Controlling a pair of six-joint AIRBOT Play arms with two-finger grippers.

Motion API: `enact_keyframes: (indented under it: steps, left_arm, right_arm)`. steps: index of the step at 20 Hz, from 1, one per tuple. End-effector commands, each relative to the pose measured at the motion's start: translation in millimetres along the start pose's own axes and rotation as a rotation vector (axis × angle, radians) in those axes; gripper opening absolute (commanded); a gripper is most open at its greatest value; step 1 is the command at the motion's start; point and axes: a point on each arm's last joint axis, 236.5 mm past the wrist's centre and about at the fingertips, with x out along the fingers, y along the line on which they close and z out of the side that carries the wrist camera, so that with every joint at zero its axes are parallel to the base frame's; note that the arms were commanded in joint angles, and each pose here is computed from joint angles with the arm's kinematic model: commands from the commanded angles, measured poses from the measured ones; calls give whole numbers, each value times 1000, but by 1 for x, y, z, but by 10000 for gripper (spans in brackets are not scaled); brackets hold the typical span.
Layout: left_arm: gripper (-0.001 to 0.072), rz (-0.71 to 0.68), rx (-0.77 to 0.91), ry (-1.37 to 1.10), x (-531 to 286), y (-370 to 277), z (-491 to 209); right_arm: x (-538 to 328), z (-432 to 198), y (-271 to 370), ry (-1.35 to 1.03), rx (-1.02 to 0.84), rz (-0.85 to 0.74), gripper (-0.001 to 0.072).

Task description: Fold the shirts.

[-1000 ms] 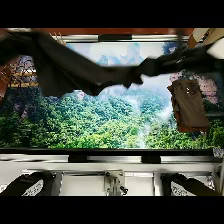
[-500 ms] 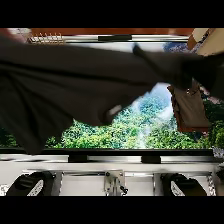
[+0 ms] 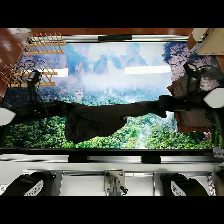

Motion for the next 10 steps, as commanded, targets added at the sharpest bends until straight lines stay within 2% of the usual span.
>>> enact_keyframes:
  steps: [1,3,4,5,6,7,9,10]
  left_arm:
    - [39,21,-130,-89,59,17,12]
    - [39,38,-137,-85,79,21,11]
    - [59,37,-142,-58,86,23,4]
    - [216,24,-145,-26,87,21,-2]
    - [540,3,-149,12,81,19,-6]
    - [715,-12,-132,69,69,22,-9]
    - [708,20,-165,207,28,48,-18]
    - [663,85,-228,278,3,72,-27]
  right_arm:
    - [64,53,-10,-196,256,66,69]
    - [80,68,1,-231,419,156,74]
    - [86,69,7,-224,465,190,167]
    - [86,69,12,-217,459,212,439]
    - [81,69,17,-212,407,226,577]
    - [69,67,20,-198,321,226,577]
    - [39,57,12,-143,183,189,578]
    - [24,44,0,-90,142,146,577]
